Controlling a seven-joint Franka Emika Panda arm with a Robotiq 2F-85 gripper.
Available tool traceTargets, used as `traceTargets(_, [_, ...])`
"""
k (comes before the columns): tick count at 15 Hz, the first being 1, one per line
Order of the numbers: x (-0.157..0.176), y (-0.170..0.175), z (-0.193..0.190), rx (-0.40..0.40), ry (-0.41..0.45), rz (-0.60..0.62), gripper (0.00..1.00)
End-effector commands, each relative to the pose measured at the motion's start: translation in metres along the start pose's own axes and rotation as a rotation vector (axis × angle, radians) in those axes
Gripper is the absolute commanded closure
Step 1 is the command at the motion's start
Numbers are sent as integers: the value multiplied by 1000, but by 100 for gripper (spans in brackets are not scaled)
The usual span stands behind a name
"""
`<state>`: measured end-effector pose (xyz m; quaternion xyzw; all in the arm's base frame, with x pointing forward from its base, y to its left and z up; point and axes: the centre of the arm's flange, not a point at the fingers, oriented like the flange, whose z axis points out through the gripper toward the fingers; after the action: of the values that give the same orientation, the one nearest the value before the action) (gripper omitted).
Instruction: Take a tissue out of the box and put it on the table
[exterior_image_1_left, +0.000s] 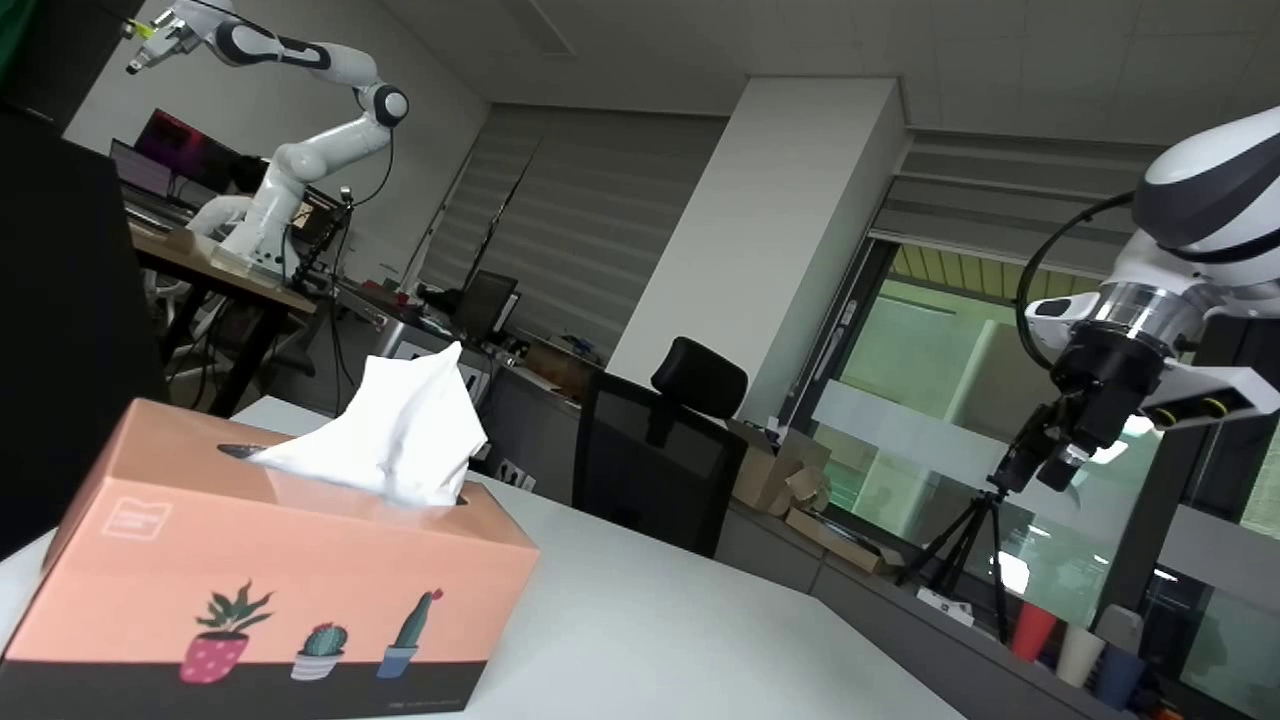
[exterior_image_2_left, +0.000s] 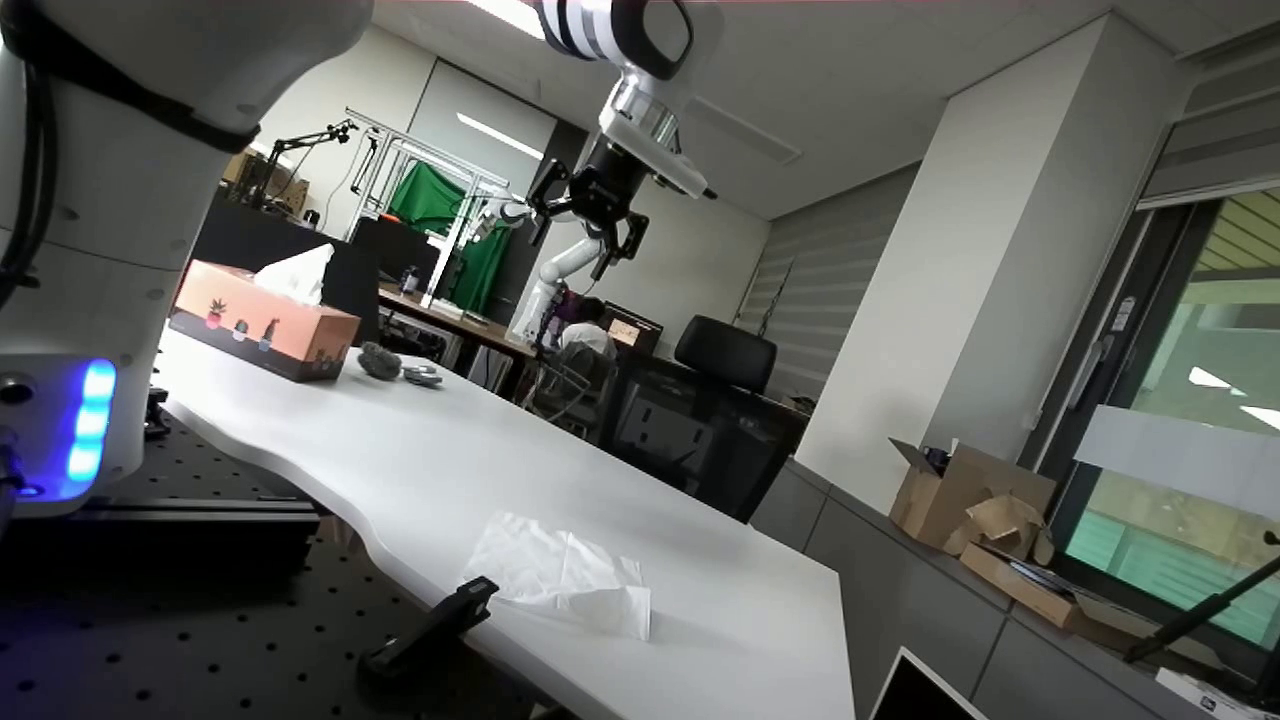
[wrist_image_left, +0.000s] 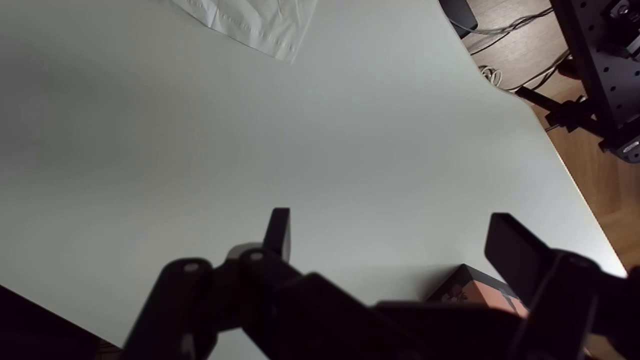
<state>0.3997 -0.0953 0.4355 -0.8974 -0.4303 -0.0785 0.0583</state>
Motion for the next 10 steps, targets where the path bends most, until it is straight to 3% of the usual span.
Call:
traceTargets(1, [0, 0, 0, 0, 0, 0, 0])
traceTargets(5, [0, 0, 0, 0, 0, 0, 0])
traceTargets(10, [49, 34, 9, -38, -32, -74, 0])
